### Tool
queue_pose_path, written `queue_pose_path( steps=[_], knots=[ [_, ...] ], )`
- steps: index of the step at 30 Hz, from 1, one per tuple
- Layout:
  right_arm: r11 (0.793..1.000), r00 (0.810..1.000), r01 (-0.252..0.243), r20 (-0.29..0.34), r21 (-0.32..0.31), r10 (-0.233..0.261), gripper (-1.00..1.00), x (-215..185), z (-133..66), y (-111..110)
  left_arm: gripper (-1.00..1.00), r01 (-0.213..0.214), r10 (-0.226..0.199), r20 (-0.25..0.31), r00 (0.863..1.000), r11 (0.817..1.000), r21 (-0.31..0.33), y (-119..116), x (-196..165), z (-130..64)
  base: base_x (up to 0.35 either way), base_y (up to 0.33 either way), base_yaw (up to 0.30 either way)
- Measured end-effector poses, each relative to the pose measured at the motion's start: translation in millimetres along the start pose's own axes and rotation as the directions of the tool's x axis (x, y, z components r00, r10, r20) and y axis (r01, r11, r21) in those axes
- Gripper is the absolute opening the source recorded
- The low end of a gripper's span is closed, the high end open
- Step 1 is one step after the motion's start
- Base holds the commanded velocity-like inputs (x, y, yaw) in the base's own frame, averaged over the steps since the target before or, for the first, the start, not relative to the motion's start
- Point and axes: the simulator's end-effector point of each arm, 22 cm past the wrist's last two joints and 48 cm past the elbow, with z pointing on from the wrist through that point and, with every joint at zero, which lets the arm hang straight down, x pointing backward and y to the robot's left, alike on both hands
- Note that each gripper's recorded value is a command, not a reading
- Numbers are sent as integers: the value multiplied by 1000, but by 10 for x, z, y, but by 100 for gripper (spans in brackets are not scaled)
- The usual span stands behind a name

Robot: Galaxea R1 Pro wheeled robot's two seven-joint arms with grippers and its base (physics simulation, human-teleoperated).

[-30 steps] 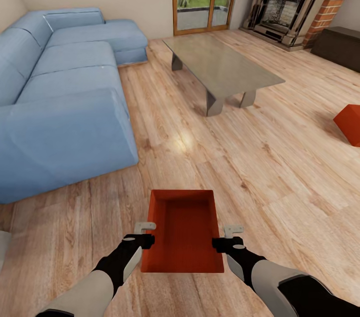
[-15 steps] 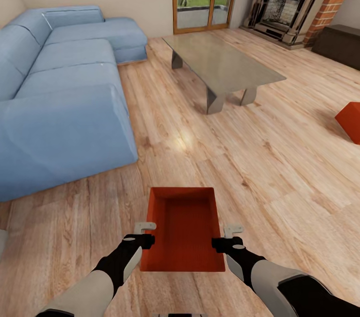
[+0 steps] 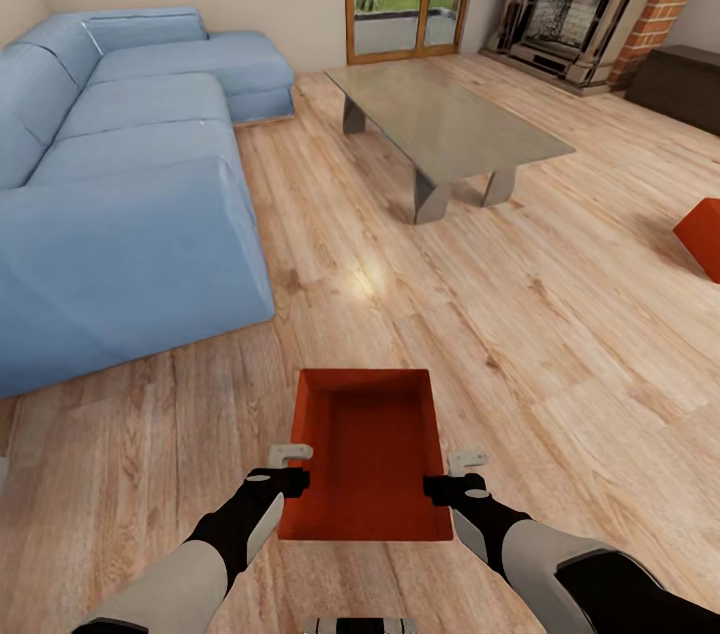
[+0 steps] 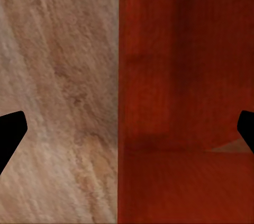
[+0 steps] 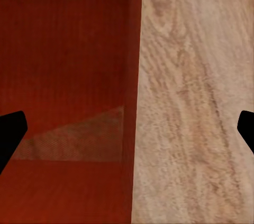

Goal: Move the two storage containers from the living room to the garage. In the garage, place one container on the floor and stack the other container on top of it (either order is fine).

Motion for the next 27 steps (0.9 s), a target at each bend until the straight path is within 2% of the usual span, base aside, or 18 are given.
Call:
queue_pose_path(
  steps=[20, 27],
  knots=[
    [1000, 1000, 0, -1, -24, 0, 100, 245, 358, 77, 100, 0, 0, 1, 1000, 1000, -1, -3, 220, 373, 0, 0, 0],
    [1000, 1000, 0, -1, -23, 0, 100, 245, 359, 66, 100, 0, 0, 1, 1000, 1000, -1, -3, 220, 374, 0, 0, 0]
  ],
)
